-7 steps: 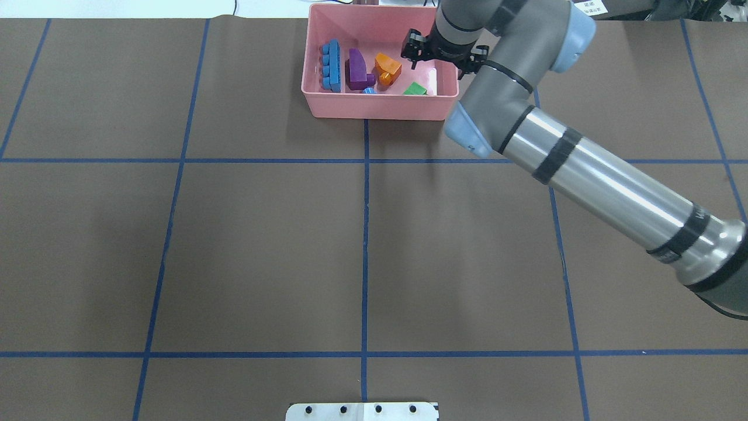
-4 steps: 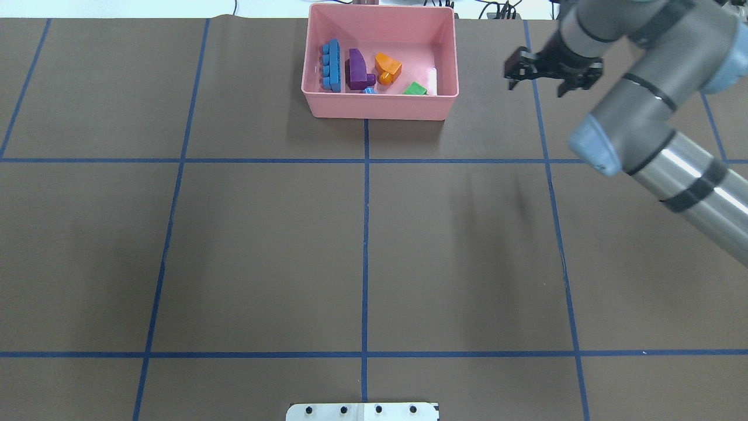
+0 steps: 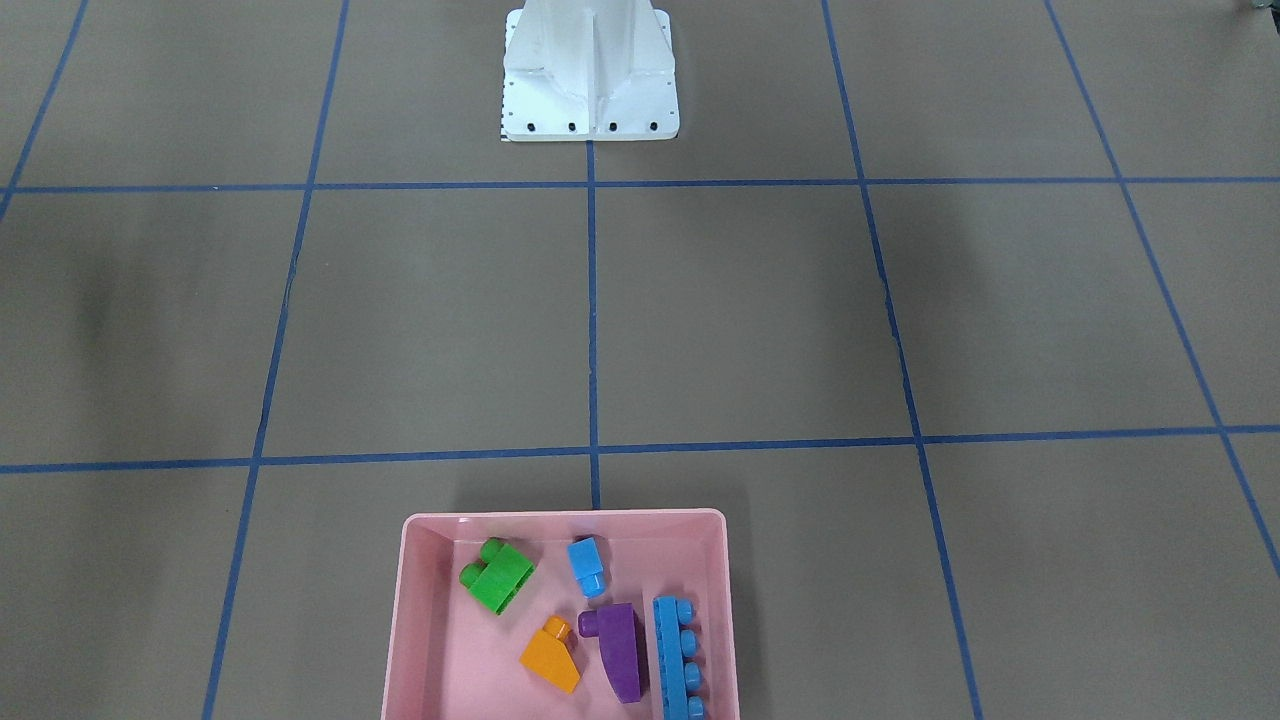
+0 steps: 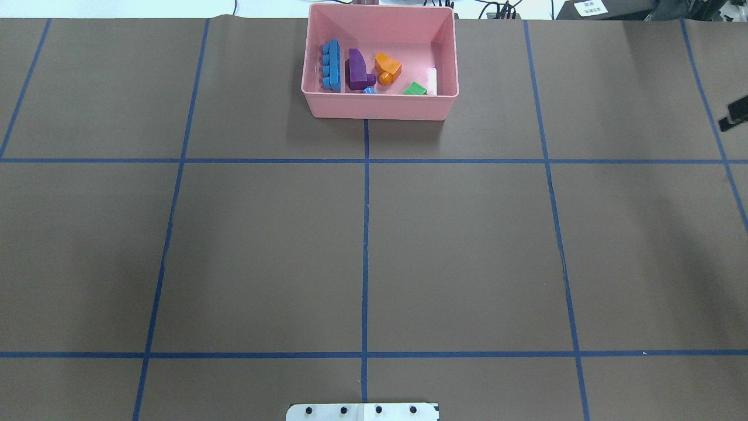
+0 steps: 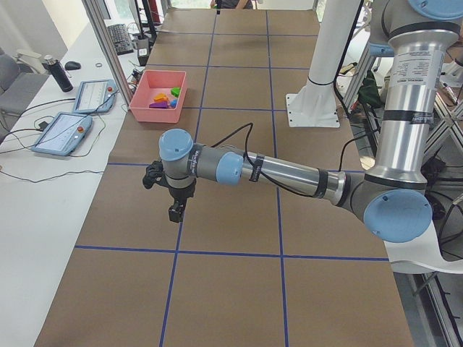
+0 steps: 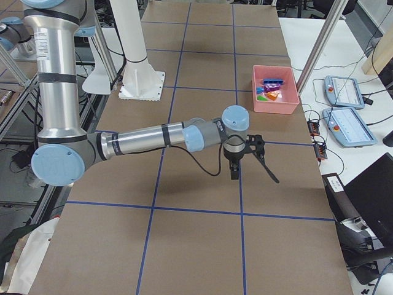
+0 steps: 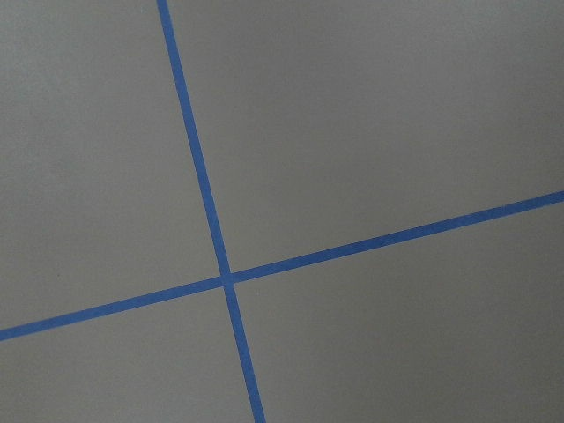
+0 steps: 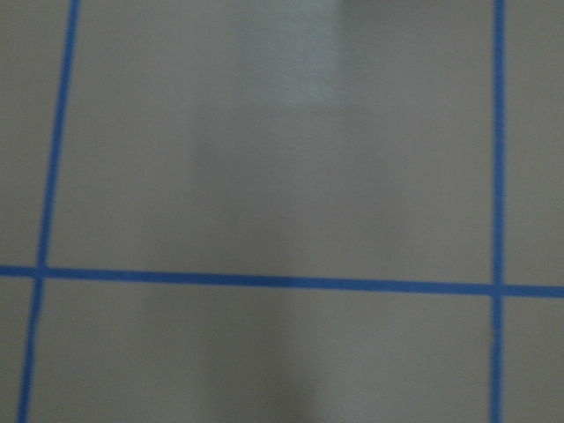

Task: Put all blocks into box

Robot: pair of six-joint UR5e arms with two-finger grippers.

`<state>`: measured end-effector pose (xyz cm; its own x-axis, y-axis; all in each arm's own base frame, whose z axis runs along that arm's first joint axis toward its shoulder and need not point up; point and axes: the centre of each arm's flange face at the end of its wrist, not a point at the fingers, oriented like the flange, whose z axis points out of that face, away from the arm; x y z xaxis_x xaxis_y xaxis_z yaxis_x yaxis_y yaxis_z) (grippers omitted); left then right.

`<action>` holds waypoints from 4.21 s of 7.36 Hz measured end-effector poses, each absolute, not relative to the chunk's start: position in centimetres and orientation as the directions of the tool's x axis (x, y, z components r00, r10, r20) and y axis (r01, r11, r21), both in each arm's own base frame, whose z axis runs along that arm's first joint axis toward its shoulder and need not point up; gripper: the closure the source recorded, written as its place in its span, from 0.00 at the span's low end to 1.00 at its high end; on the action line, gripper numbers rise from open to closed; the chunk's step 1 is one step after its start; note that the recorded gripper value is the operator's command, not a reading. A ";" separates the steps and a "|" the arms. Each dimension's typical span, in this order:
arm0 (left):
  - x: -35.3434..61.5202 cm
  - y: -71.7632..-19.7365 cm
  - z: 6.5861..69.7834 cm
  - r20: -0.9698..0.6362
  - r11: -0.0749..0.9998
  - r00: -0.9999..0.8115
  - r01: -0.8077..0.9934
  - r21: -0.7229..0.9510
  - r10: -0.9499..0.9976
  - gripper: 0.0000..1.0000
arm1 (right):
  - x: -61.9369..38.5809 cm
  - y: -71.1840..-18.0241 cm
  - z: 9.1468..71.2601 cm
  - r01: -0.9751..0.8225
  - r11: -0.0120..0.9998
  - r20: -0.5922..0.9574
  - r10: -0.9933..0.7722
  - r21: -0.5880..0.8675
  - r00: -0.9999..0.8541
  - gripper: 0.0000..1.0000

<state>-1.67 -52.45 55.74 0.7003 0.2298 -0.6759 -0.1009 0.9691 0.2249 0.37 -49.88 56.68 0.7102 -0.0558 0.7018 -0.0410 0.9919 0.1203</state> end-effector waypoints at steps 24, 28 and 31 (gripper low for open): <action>-2.4 -48.3 58.5 -0.642 0.972 0.729 -0.183 0.149 0.236 0.00 | 2.9 -46.9 56.2 0.044 0.997 0.736 -0.080 0.069 0.672 0.00; -2.3 -48.8 57.2 -0.638 0.967 0.727 -0.182 0.178 0.255 0.00 | 3.1 -46.0 56.0 0.046 0.996 0.727 -0.087 0.076 0.681 0.00; -2.3 -48.8 56.6 -0.636 0.965 0.726 -0.181 0.191 0.262 0.00 | 4.0 -46.0 55.7 0.029 0.996 0.724 -0.081 0.084 0.685 0.00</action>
